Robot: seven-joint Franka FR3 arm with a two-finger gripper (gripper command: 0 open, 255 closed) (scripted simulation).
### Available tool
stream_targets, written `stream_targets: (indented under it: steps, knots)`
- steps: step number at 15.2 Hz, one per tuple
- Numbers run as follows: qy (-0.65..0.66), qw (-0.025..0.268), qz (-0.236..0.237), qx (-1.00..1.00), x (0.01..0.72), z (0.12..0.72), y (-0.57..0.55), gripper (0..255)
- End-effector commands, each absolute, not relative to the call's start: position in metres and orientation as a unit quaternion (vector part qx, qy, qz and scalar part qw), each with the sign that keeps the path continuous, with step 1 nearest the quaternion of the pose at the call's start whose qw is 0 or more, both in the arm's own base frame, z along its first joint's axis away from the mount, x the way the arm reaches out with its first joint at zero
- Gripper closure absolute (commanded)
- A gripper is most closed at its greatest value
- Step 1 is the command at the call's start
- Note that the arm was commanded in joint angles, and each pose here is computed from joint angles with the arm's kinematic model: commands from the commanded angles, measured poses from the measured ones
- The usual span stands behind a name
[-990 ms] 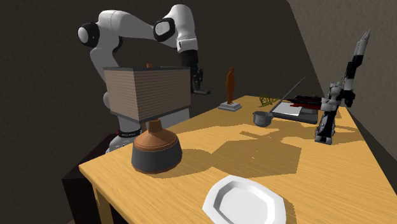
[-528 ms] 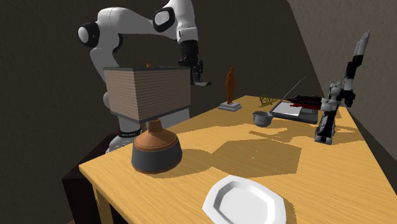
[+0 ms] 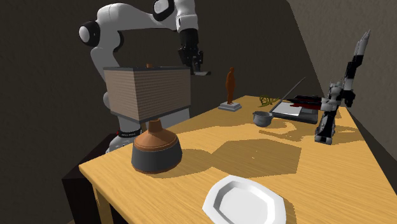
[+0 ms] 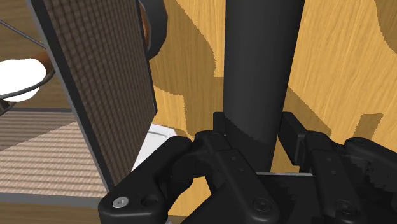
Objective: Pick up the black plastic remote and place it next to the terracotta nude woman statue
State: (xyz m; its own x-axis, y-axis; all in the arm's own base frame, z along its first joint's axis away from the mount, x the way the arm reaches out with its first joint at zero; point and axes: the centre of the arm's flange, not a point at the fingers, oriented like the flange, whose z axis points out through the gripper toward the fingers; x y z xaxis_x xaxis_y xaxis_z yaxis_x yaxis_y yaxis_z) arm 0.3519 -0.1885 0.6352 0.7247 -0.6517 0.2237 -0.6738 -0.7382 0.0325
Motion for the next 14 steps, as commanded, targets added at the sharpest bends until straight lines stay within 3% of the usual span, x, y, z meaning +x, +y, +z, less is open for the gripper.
stream_targets:
  steps: [1, 14]
  knots:
    - [-0.358, 0.056, 0.099, 0.927, 0.351, 0.646, -0.188, 255]
    - [-0.358, 0.056, 0.099, 0.927, 0.351, 0.715, -0.188, 255]
